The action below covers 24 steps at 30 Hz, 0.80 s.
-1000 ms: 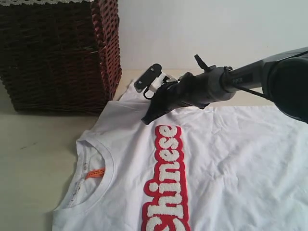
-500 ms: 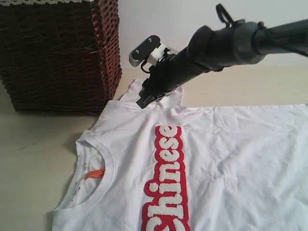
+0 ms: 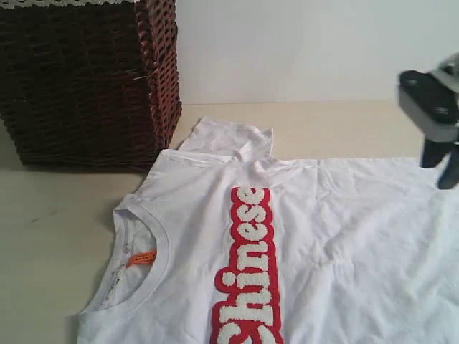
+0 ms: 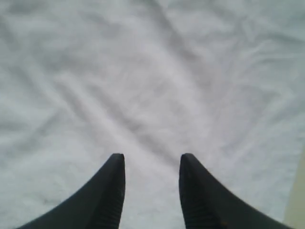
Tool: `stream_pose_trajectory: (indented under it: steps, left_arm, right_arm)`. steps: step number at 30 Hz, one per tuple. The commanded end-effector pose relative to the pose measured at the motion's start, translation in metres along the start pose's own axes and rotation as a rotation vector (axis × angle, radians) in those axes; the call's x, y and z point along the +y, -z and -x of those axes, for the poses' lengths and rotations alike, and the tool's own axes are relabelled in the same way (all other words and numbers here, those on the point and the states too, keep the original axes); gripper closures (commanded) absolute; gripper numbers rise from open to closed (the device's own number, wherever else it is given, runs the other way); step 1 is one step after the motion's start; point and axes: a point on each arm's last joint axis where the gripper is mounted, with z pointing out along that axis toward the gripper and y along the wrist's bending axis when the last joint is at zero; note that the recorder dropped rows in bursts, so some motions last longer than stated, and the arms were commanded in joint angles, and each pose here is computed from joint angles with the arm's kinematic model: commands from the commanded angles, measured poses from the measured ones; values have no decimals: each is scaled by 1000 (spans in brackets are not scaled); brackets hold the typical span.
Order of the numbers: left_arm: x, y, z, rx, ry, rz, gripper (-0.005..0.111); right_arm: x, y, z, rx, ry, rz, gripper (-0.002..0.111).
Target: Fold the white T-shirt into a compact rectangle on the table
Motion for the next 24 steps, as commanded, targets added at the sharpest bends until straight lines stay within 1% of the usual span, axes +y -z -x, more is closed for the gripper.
stream_pose_trajectory:
  steps: [1,4,6,7,9,10,11,13,15,17,19,20,23,24]
  left_arm:
    - [0,1,0,-7,-3,1,107]
    - [0,1,0,-7,-3,1,107]
    - [0,1,0,-7,-3,1,107]
    - [0,1,0,-7,-3,1,107]
    - [0,1,0,-7,-3,1,107]
    - [0,1,0,-7,-3,1,107]
    - [0,1,0,-7,-3,1,107]
    - [0,1,0,-7,-3,1,107]
    - [0,1,0,-7,-3,1,107]
    - [0,1,0,-7,-3,1,107]
    - [0,1,0,-7,-3,1,107]
    - [0,1,0,-7,-3,1,107]
    - [0,1,0,-7,-3,1,107]
    - [0,1,0,-7,-3,1,107]
  right_arm:
    - [22,-15,-53,-145,-41,26,70]
    - [31,-28,-79,-142,-201,75,70]
    - [38,-35,-91,-102,-281,125,64]
    - [42,-38,-97,-70,-307,152,57]
    - [51,-45,-106,-38,-375,196,38]
    - [53,-49,-111,-24,-417,183,27]
    - [54,-54,-116,-7,-453,142,18]
    - [55,-63,-126,18,-492,79,8]
    - [58,-69,-135,39,-509,54,4]
    - [63,-74,-143,29,-528,76,4]
    - [71,-76,-150,2,-509,108,4]
    - [76,-78,-154,-24,-454,127,4]
    - [87,-79,-167,-77,-305,118,4]
    - [90,-79,-172,-76,-289,112,4]
